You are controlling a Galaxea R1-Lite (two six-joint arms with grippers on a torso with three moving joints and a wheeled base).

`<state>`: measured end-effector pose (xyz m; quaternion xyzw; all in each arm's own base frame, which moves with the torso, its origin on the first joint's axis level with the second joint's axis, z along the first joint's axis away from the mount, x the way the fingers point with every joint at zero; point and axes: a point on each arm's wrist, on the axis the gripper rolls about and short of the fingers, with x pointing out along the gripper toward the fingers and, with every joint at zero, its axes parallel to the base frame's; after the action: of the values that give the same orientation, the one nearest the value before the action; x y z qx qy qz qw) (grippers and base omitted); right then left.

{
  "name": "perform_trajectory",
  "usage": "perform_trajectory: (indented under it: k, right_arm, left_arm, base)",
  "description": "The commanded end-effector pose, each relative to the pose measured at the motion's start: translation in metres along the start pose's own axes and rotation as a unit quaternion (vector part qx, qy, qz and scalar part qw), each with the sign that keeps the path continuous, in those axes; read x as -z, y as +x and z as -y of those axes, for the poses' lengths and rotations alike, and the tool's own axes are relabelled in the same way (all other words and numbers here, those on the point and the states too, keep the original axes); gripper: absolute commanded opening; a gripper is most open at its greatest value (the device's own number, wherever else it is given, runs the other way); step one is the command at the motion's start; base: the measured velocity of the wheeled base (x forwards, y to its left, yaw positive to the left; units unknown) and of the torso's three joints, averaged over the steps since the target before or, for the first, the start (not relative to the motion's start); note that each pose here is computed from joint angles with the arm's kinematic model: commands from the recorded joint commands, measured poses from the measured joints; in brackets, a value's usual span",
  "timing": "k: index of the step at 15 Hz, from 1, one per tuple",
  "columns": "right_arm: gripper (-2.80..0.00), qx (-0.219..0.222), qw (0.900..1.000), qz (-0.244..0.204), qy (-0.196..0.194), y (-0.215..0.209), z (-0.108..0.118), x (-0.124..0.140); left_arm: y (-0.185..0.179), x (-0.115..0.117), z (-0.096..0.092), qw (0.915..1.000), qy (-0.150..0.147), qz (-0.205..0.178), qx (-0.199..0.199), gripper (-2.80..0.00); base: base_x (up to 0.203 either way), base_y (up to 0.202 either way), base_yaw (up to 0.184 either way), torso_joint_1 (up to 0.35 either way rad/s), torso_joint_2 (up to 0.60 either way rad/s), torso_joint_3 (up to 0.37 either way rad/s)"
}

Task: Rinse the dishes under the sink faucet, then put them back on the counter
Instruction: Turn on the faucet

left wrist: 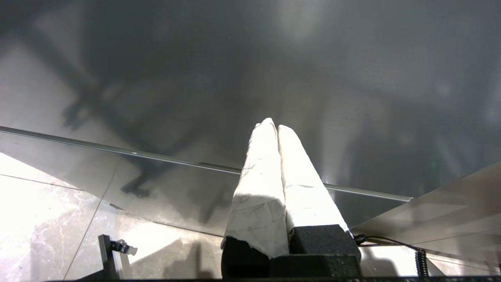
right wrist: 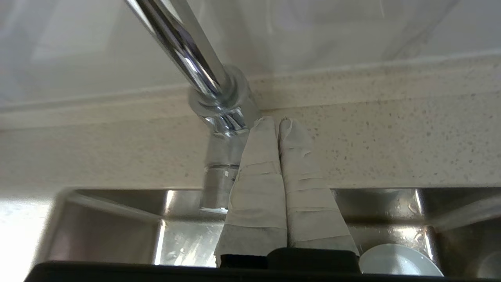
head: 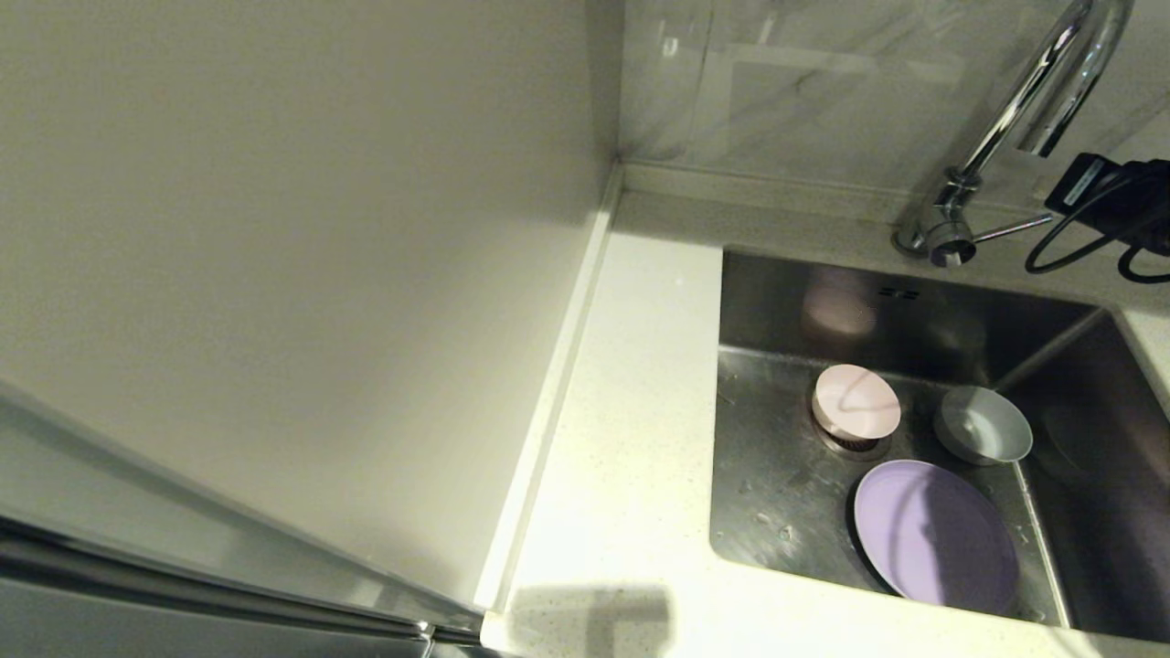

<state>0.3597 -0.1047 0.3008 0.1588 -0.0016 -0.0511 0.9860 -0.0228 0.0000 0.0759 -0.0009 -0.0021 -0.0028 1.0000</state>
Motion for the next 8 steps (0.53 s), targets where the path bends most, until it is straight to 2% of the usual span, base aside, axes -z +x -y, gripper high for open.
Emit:
perform_trajectory:
  k: [1, 8]
  right_arm:
    - [-2.80, 0.002, 1.000, -0.010, -0.003, 0.007, 0.004, 0.007]
    - [-2.80, 0.022, 0.999, -0.032, -0.032, -0.005, 0.012, 0.017]
  left_arm:
    - [0.000, 0.001, 0.000, 1.0000, 0.000, -0.001, -0.001, -2.80]
    - [0.000, 0.001, 0.000, 1.0000, 0.000, -0.001, 0.000, -2.80]
  base:
    - [0.000, 0.000, 0.000, 0.000, 0.00, 0.000]
    - [0.000, 0.000, 0.000, 0.000, 0.00, 0.000]
